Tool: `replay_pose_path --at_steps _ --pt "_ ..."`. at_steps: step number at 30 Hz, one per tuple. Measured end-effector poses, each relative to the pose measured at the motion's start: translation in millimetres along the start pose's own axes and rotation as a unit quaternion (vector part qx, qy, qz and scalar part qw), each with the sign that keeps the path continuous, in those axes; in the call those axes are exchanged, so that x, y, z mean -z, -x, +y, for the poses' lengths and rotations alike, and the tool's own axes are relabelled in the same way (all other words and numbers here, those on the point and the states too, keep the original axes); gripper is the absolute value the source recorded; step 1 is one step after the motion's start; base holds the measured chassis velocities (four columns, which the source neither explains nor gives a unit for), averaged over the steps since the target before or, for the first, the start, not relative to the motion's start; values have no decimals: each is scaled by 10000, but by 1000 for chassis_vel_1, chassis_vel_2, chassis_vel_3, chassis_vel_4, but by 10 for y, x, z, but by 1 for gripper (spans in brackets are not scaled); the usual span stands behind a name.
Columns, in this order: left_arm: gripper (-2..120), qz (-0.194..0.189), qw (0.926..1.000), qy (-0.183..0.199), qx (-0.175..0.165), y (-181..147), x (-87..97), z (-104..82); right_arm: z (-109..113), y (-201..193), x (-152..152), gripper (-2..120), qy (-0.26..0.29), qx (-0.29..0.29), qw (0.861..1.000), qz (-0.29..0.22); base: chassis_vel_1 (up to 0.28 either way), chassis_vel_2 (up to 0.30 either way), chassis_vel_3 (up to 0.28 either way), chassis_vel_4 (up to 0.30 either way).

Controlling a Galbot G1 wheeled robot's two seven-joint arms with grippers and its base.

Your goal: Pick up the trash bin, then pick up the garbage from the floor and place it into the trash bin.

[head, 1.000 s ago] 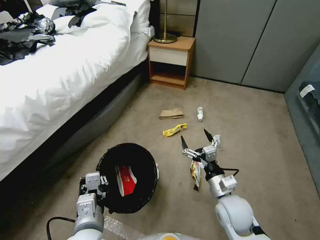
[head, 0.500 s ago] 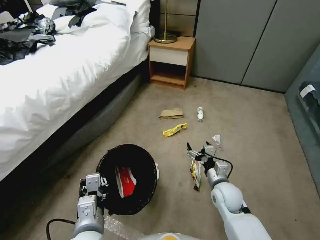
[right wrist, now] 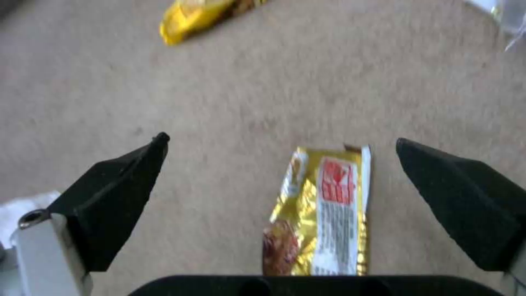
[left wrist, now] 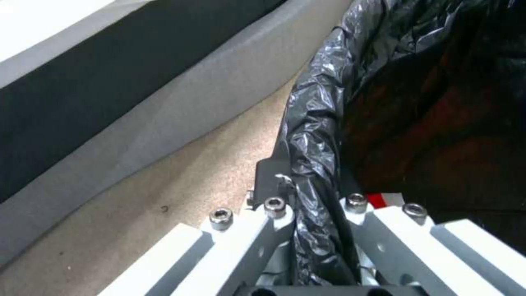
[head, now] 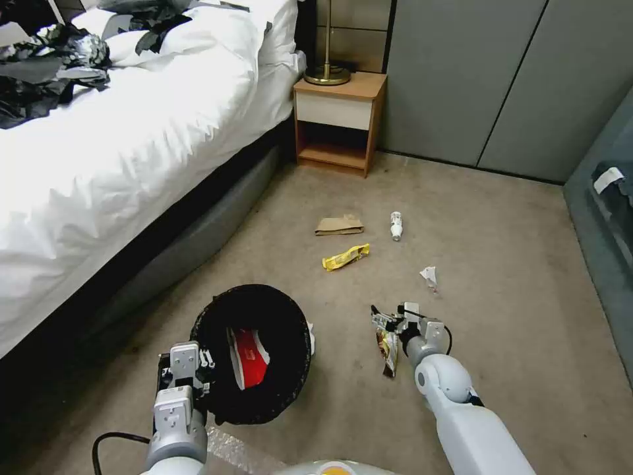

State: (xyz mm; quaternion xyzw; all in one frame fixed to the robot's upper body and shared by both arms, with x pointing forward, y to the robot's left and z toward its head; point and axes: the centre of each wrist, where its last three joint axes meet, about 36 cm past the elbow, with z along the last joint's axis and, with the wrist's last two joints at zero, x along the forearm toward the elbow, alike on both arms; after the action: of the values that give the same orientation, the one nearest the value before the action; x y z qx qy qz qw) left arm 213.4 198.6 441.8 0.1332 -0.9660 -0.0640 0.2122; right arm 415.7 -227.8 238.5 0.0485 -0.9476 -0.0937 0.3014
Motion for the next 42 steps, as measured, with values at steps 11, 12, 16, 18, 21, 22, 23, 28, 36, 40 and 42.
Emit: replay_pose_path --at_steps 11,12,16,18,21,22,23,28,36,40,42 --pt "1 22 10000 7 -26 2 -32 -14 -174 295 -306 100 -379 -239 9980 450 0 0 0 0" --pt "1 22 10000 7 -26 2 -32 -14 -174 295 -306 100 -379 -239 9980 450 0 0 0 0" --pt "1 25 10000 8 -27 -3 -34 -14 -210 340 -422 93 -488 -296 9968 561 0 0 0 0" --pt "1 20 10000 9 -23 -1 -32 -11 -227 348 -507 87 -554 -313 9961 617 0 0 0 0" --pt "1 13 10000 4 -23 1 -29 -14 -244 340 -616 74 -621 -316 9953 668 0 0 0 0" --pt "1 11 10000 -1 -24 2 -28 -16 -252 336 -646 70 -646 -322 9951 675 0 0 0 0" --pt "1 11 10000 -1 -24 2 -28 -16 -252 336 -646 70 -646 -322 9951 675 0 0 0 0" --pt "1 10 10000 -12 -38 1 -27 -29 -242 321 -753 51 -716 -341 9944 703 0 0 0 0" --pt "1 -2 10000 -13 -37 4 -25 -27 -176 300 -824 25 -763 -310 9942 685 0 0 0 0" --pt "1 -10 10000 -17 -39 6 -22 -29 -133 255 -814 16 -791 -246 9947 607 0 0 0 0" --pt "1 -24 10000 -24 -40 11 -17 -32 -70 199 -781 8 -838 -151 9950 516 0 0 0 0"
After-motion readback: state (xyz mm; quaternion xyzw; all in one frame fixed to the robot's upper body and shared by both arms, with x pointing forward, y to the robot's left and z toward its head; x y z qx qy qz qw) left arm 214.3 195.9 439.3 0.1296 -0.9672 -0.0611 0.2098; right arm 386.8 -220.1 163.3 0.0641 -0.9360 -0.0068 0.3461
